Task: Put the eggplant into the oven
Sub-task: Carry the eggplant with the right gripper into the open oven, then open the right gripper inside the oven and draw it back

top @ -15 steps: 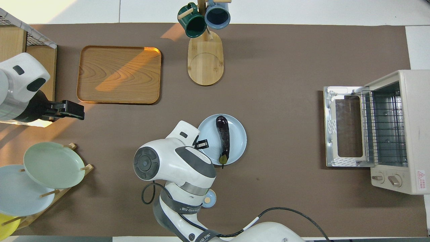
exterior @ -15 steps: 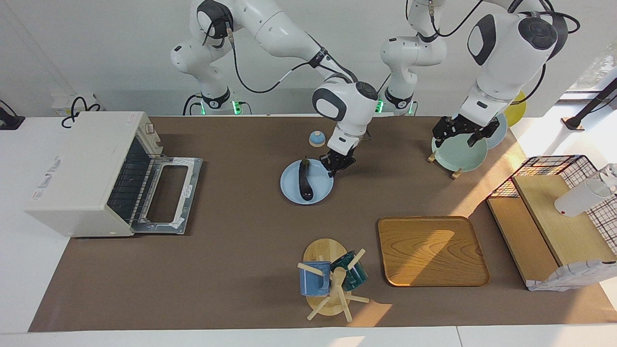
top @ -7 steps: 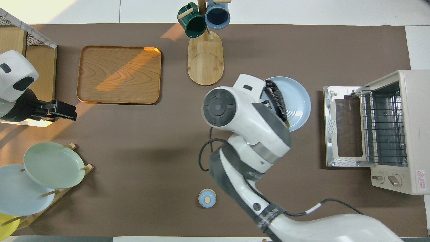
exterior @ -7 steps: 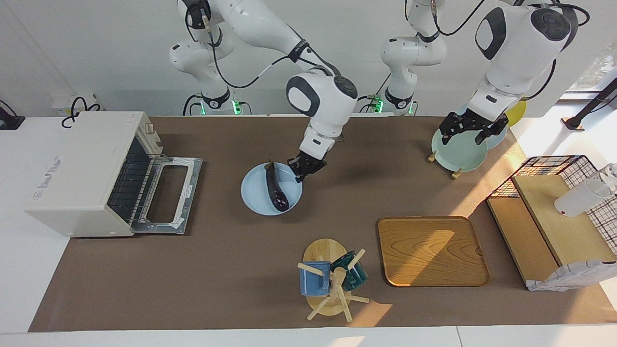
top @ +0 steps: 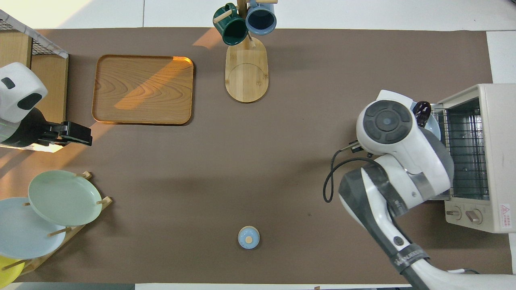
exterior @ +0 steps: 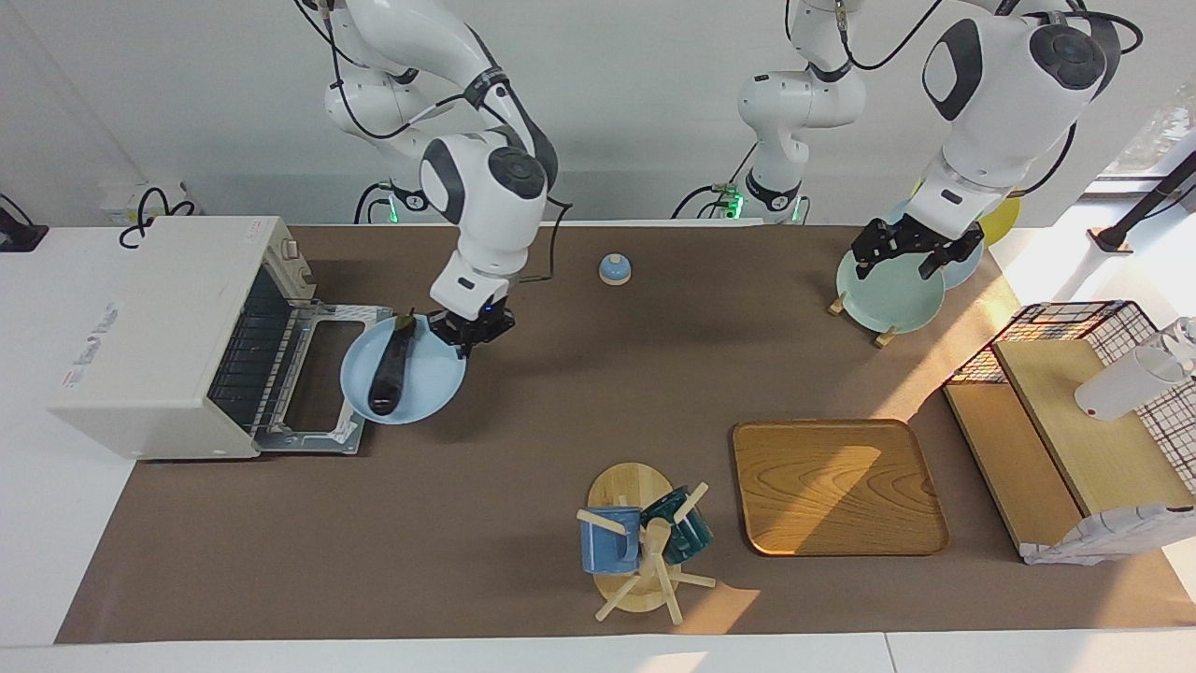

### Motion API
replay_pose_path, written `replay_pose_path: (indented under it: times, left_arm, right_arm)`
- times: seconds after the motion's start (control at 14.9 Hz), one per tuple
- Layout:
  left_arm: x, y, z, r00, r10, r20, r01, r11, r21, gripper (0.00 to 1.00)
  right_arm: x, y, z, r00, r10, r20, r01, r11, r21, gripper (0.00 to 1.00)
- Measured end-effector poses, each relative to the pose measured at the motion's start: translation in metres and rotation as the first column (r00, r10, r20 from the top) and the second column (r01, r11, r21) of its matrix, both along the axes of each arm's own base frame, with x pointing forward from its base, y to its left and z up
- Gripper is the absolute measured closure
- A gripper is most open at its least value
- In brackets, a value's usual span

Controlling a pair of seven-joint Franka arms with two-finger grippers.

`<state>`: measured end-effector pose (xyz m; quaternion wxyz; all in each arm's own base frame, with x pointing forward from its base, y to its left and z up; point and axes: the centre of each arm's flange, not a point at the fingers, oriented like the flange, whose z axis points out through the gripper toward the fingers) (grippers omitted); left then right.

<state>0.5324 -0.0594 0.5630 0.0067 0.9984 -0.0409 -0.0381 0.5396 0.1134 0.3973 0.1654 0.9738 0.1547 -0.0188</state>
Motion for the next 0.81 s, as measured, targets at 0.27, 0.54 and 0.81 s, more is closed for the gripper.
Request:
replay_pose_path:
  times: [0.27, 0.54, 0.81]
  left_arm:
    - [0.0, 0.0, 0.0, 1.0, 0.0, 0.0, 0.0, 1.0, 0.0, 0.0]
    - [0.0, 0.0, 0.0, 1.0, -0.001, 0.005, 0.001, 1.0, 0.0, 0.0]
    - [0.001, -0.001, 0.001, 1.0, -0.002, 0.007, 0.002, 1.0, -0.001, 0.0]
  right_arm:
    - [-0.003, -0.102, -0.002, 0.999, 0.01, -0.036, -0.007, 0.996, 0.088, 0.97]
    - [-0.012, -0.135, -0.007, 0.999, 0.008, -0.052, -0.003, 0.995, 0.101, 0.97]
    - [-0.017, -0.138, -0.012, 0.998, -0.005, -0.064, 0.012, 0.994, 0.111, 0.97]
